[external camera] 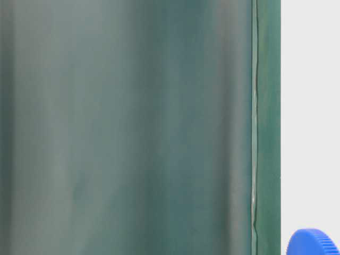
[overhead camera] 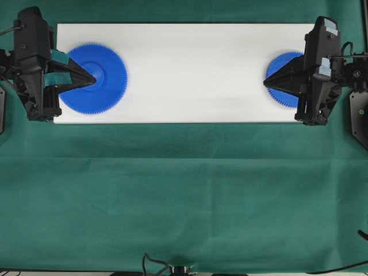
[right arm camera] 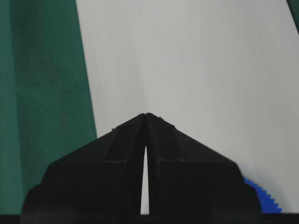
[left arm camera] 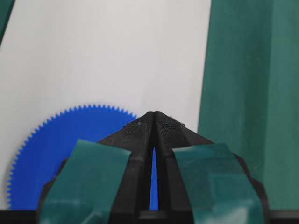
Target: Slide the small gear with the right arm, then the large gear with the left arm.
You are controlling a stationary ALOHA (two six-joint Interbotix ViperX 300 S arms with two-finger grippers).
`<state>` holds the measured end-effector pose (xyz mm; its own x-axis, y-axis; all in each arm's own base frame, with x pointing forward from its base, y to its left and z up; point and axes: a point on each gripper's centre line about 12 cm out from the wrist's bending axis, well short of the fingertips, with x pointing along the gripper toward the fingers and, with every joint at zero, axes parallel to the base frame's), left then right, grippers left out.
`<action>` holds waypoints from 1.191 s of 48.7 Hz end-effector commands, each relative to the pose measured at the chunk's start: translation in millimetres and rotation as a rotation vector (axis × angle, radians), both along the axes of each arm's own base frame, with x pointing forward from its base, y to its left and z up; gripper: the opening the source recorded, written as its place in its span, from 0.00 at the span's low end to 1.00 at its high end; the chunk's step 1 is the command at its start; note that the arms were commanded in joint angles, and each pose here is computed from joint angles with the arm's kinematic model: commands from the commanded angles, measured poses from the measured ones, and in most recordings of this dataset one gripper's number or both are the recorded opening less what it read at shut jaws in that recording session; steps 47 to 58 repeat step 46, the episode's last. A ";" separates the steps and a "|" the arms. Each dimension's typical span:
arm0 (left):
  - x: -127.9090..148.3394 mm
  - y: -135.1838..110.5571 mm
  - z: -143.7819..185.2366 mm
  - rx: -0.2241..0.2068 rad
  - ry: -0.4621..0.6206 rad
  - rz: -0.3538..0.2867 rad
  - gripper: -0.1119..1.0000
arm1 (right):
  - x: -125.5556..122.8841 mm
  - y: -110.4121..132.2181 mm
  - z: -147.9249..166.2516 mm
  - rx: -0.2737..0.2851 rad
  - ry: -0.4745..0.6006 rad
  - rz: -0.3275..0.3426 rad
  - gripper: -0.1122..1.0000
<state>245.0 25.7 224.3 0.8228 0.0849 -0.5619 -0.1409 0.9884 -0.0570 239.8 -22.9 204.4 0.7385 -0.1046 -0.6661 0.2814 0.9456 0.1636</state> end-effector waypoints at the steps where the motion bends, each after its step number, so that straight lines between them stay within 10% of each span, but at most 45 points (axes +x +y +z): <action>1: 1.0 -0.6 7.4 0.002 -0.031 -0.002 0.10 | 5.7 0.5 11.6 -0.008 -0.041 0.009 0.58; 58: 2.0 -0.5 8.7 0.006 -0.052 -0.003 0.10 | 7.7 -0.1 14.7 -0.022 -0.059 0.017 0.57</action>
